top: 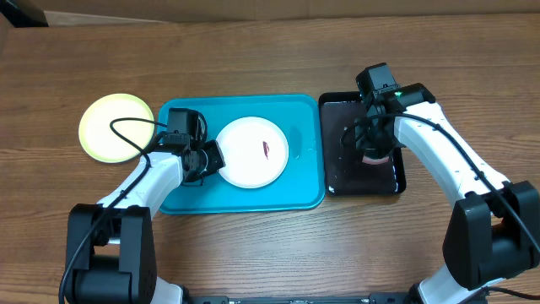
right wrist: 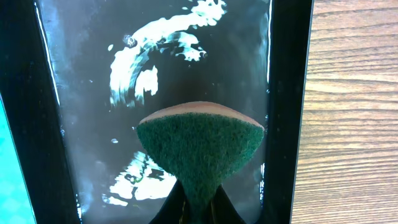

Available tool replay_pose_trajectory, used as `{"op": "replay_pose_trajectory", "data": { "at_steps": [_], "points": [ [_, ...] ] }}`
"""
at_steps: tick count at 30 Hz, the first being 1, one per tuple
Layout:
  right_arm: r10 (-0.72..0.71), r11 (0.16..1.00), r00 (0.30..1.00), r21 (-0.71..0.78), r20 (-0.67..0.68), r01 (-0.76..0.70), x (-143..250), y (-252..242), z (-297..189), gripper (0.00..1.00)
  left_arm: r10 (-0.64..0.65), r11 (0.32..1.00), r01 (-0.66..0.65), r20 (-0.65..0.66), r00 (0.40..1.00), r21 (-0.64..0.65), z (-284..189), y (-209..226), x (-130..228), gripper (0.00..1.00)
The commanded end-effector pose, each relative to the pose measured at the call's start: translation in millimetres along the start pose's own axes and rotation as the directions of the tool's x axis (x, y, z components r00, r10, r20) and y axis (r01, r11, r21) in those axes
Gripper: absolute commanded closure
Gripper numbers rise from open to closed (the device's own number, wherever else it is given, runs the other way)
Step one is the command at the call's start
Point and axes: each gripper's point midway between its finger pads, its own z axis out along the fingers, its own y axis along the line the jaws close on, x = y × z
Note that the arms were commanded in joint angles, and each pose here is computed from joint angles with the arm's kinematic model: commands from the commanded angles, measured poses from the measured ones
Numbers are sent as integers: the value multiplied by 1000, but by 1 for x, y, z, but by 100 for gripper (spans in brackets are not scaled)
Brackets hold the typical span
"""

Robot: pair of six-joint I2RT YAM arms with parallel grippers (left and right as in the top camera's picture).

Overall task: Clean dirty plates on tray and stack at the side
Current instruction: 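Move the sponge left and lower it onto the white plate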

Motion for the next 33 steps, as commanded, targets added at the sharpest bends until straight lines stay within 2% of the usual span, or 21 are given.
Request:
{"op": "replay_pose_trajectory", "data": {
  "at_steps": [1, 9, 12, 15, 20, 24, 33],
  "points": [
    [7, 1000, 999, -16, 41, -7, -11, 3, -12, 96, 5, 1000, -5, 4, 1000, 1, 1, -3, -3, 96],
    [10, 987, 990, -163, 144, 14, -48, 29, -92, 96, 6, 1000, -6, 6, 1000, 2, 1, -3, -3, 96],
    [-17, 952, 980, -298, 197, 76, -56, 65, -123, 96, 6, 1000, -6, 5, 1000, 2, 1, -3, -3, 96],
    [-63, 907, 971, -392, 231, 152, -55, 103, -132, 96, 6, 1000, -6, 6, 1000, 2, 1, -3, -3, 96],
    [-155, 866, 942, -418, 297, 274, -47, 158, -132, 96, 6, 1000, -6, 5, 1000, 2, 1, -3, -3, 95],
    [-223, 869, 913, -355, 340, 345, -38, 190, -119, 96, 6, 1000, -6, 3, 1000, 6, 1, -3, -3, 96],
    [-361, 915, 863, -47, 353, 402, -30, 219, -62, 96, 6, 1000, -6, 1, 1000, 9, 1, -4, -2, 96]
  ]
}}
